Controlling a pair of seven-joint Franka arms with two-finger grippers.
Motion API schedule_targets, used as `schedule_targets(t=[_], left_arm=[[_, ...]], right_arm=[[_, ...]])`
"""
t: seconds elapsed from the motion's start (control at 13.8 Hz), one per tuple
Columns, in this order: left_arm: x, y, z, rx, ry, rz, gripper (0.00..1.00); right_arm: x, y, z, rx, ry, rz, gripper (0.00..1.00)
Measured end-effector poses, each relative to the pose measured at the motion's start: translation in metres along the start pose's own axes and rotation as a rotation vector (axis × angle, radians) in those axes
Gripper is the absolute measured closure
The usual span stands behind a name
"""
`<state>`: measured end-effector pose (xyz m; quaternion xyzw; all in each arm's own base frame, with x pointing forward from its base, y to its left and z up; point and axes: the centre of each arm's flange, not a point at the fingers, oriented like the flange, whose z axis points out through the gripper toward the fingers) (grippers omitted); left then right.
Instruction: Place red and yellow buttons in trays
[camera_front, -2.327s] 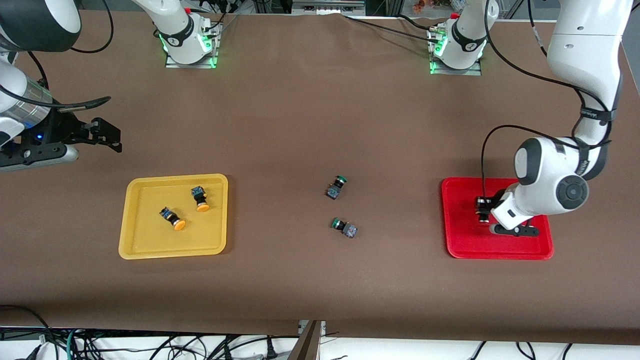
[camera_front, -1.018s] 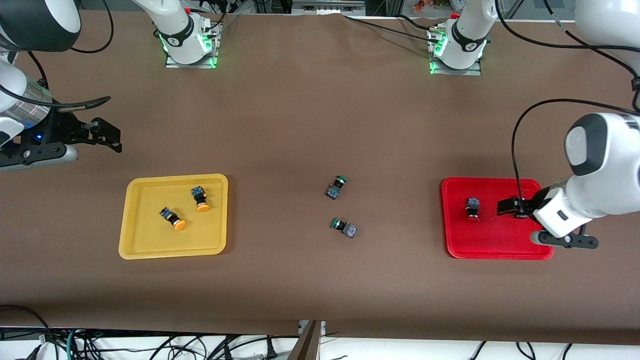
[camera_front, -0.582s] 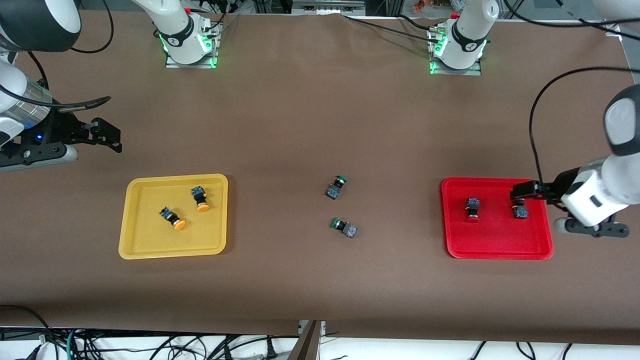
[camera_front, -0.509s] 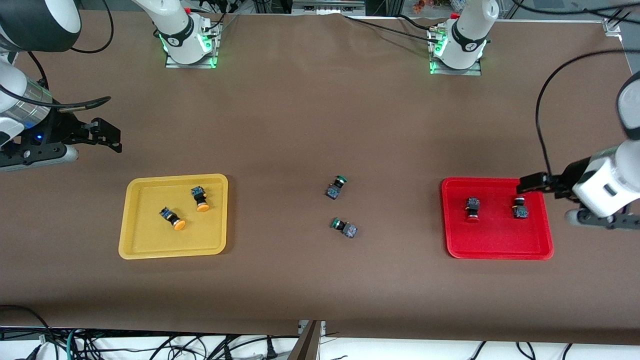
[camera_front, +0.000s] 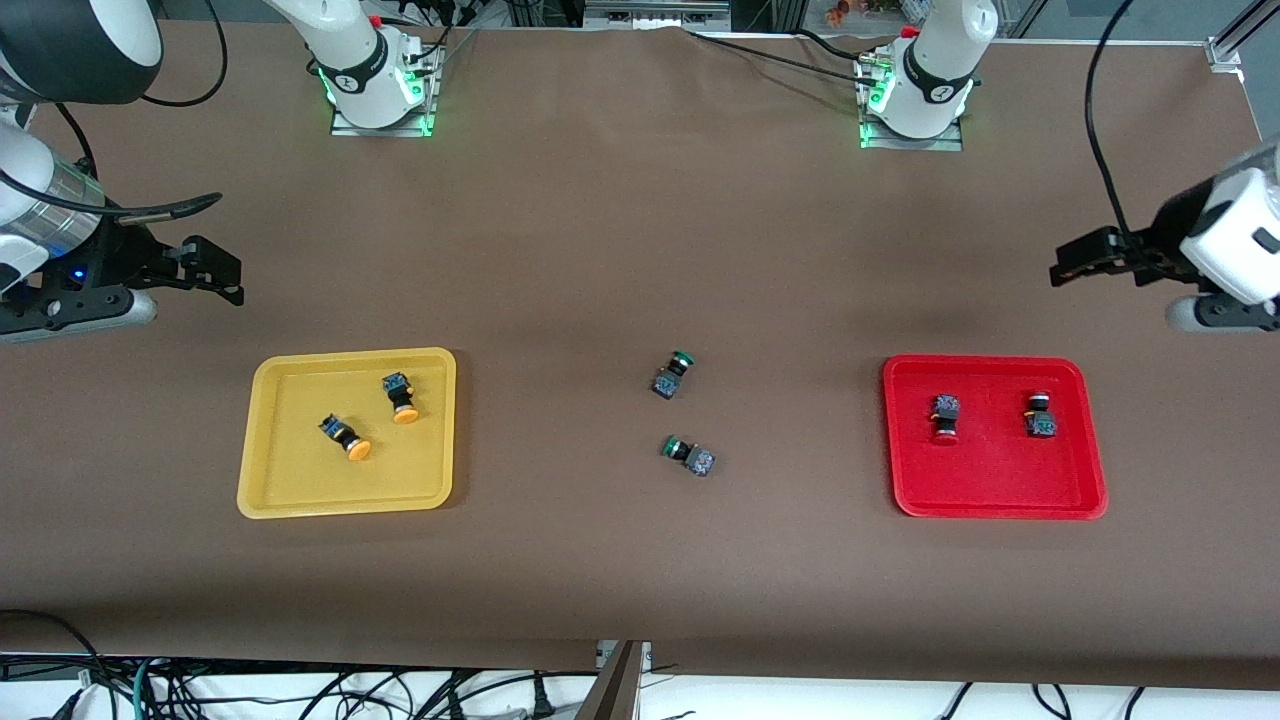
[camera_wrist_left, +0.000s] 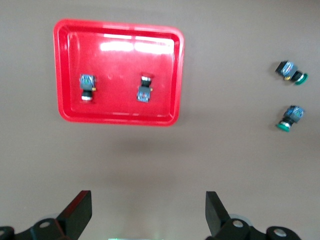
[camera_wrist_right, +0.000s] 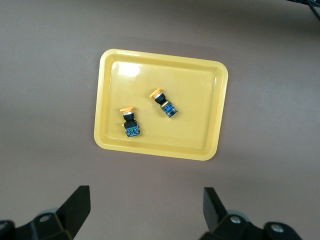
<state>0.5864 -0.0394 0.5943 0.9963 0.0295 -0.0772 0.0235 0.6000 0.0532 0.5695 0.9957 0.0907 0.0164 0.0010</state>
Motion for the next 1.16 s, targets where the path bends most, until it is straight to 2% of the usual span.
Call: schedule_targets(t=[0.44, 1.16], left_arm=[[0.001, -0.001, 0.024, 0.02, -0.026, -0.012, 0.0], [0.004, -0.001, 0.02, 0.024, -0.003, -0.012, 0.0]], right_arm=[[0.001, 0.0, 0.002, 0.0, -0.003, 0.0, 0.0], [0.001, 0.0, 0.002, 0.0, -0.004, 0.0, 0.0]])
